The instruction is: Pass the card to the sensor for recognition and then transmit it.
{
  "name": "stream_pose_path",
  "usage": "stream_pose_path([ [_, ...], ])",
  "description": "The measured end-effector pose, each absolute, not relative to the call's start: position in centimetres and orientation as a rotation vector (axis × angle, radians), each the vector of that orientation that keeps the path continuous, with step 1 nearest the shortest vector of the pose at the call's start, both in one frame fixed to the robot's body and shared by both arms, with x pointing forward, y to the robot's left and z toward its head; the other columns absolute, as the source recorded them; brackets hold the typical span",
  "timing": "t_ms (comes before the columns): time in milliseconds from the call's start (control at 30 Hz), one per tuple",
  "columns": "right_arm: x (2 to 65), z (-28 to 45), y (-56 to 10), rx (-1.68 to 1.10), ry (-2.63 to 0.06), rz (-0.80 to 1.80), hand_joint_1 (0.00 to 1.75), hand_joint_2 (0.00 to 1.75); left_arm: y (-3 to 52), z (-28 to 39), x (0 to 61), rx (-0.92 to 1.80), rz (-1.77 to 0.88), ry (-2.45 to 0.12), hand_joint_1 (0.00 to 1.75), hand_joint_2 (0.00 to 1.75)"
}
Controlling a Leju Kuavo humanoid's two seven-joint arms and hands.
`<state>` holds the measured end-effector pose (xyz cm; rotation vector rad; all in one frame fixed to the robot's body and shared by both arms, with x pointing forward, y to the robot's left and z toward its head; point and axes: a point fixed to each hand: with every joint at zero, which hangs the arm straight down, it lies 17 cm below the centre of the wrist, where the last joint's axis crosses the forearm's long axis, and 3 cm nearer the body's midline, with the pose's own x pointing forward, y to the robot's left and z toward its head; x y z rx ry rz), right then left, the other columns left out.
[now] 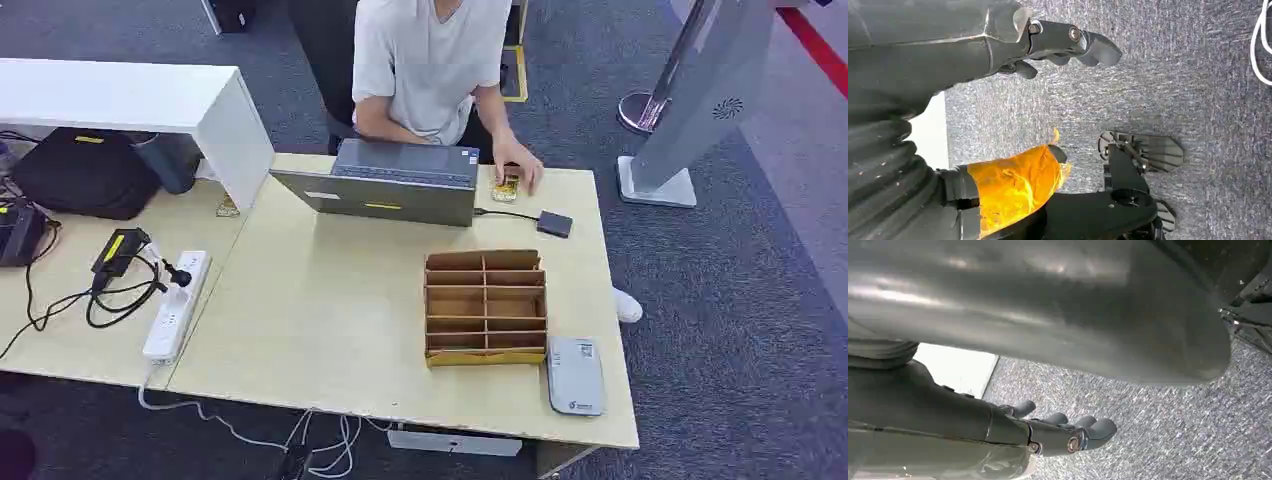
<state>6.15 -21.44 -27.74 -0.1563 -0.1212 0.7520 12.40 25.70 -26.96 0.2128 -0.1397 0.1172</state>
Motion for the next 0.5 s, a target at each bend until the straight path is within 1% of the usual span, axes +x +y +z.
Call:
stream_pose_path([
  [333,6.5,-27.7,-22.3,-0.204,-0.118,0.726,0.0,0.0,25.7,-27.0,12.4,0.215,0.125,-0.14,0.0,1.75],
  [500,7.6,-27.5,-24.0,-0.302,-0.146,0.699,0.0,0.0,25.8,-27.0,12.2,0.217,0.133,-0.135,0.0,1.75],
])
